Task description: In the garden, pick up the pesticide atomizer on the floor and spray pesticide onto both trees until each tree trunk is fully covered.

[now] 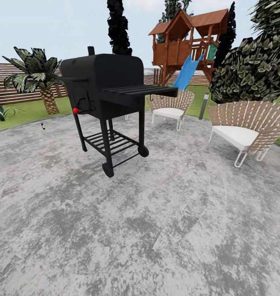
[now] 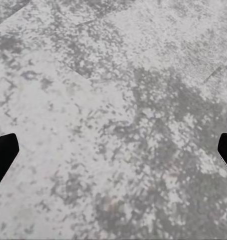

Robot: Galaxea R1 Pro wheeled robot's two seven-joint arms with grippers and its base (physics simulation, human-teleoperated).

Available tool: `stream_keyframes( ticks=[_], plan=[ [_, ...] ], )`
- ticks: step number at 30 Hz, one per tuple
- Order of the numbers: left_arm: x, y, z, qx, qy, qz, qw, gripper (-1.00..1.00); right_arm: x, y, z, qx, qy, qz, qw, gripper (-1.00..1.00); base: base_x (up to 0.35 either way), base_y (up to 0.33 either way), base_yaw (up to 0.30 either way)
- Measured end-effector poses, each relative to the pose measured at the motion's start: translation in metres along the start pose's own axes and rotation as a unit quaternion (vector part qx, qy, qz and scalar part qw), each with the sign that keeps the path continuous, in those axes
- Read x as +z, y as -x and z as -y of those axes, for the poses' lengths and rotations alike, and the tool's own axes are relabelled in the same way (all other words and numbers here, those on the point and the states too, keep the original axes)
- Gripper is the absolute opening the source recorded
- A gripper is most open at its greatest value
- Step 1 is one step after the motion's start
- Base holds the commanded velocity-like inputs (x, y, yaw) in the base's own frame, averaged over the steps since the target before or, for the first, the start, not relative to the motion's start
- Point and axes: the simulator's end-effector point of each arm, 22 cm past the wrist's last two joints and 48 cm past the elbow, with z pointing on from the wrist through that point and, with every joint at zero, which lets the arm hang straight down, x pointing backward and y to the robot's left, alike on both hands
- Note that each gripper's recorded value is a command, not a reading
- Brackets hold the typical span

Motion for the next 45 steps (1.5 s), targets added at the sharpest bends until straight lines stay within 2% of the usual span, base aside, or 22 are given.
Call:
stream_keyframes(
  ticks=[17,45],
  plan=[
    [0.0000,0.0000,-0.0003,0.000,0.000,0.000,1.0000,1.00,-0.0001,0.0001,-0.0010,0.000,0.001,0.000,1.0000,1.00,0.337,0.000,0.020],
    [0.0000,-0.0001,-0.0006,-0.002,0.001,0.000,1.0000,1.00,-0.0001,0.0001,-0.0013,0.000,0.001,0.000,1.0000,1.00,0.337,0.000,0.269]
  ],
)
